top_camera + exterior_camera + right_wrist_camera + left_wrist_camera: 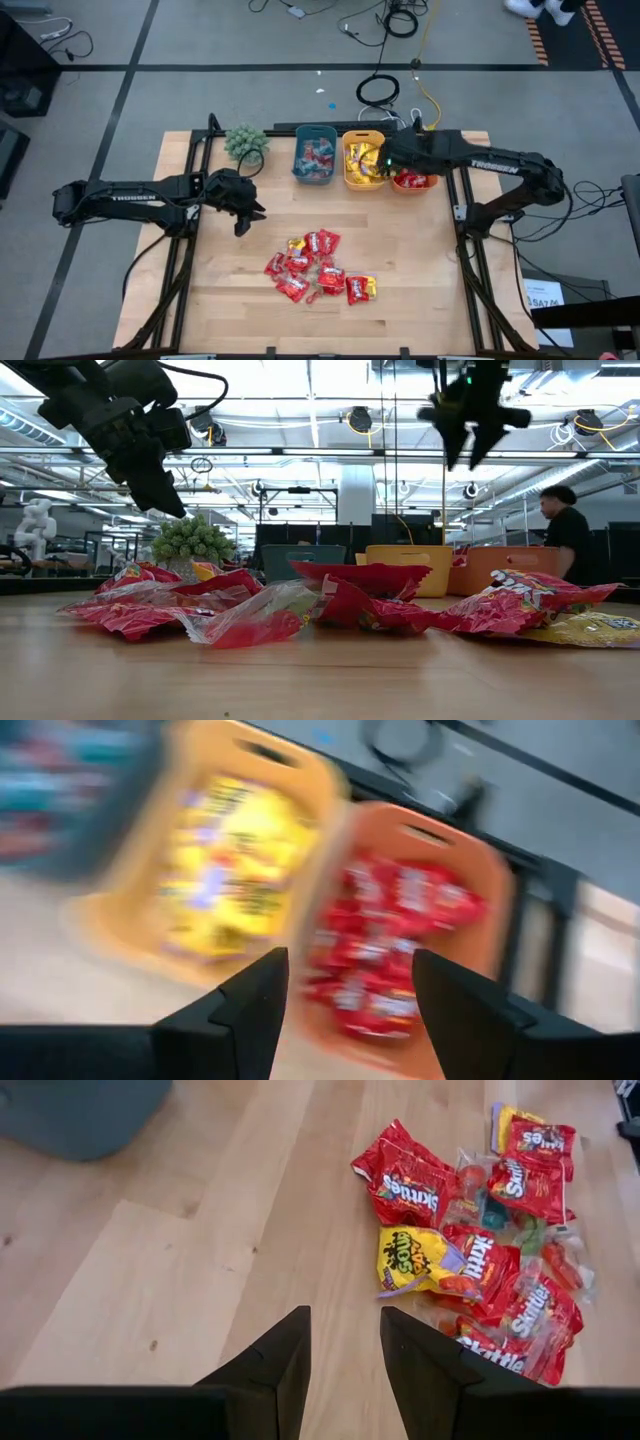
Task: Sort candy
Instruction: Put the red candy into the orange bin
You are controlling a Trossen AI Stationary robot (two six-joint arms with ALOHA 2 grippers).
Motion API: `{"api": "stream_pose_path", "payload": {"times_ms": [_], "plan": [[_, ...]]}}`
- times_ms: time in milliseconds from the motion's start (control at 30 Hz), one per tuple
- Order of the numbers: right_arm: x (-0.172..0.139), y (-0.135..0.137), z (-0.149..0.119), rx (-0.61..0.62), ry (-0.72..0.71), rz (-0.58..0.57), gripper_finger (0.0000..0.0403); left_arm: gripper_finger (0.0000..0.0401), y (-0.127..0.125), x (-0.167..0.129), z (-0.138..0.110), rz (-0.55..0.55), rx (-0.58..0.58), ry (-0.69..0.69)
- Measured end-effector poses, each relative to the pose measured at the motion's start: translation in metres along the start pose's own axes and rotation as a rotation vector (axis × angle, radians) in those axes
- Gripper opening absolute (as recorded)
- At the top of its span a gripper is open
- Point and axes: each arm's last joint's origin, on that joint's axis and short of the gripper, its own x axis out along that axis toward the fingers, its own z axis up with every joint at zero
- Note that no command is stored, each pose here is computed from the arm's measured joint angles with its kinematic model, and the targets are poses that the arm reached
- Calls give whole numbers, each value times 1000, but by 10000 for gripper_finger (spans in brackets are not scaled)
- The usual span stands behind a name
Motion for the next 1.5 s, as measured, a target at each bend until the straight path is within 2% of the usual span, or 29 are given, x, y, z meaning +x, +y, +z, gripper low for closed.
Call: {"api": "stream_pose_path", "payload": {"times_ms": [200, 400, 467, 567, 667, 767, 933, 1067, 1233, 1367, 1500], "plan": [[-17, 52, -41, -111, -89, 346, 207, 132, 0, 0, 0, 11, 4, -2], [-11, 95, -101, -101, -187, 714, 207, 132, 0, 0, 0, 10, -22, -1], [-6, 100, -119, -93, -209, 795, 207, 132, 0, 0, 0, 10, -17, -1], [2, 101, -139, -123, -234, 856, 207, 132, 0, 0, 0, 10, 6, -2], [10, 103, -150, -149, -245, 871, 207, 132, 0, 0, 0, 11, 12, -6], [18, 112, -156, -228, -275, 856, 207, 132, 0, 0, 1, 13, 13, -10], [34, 137, -157, -294, -389, 891, 207, 132, 0, 0, 0, 15, 12, -5], [53, 161, -155, -327, -388, 855, 207, 132, 1, 0, -1, 18, 7, 9], [71, 196, -146, -484, -304, 793, 207, 132, 1, 0, -1, 21, 8, 8], [88, 214, -143, -584, -133, 658, 206, 132, 1, 0, -1, 21, 8, 7], [98, 228, -142, -655, 11, 593, 188, 132, 1, 0, -1, 21, 8, 7]]}}
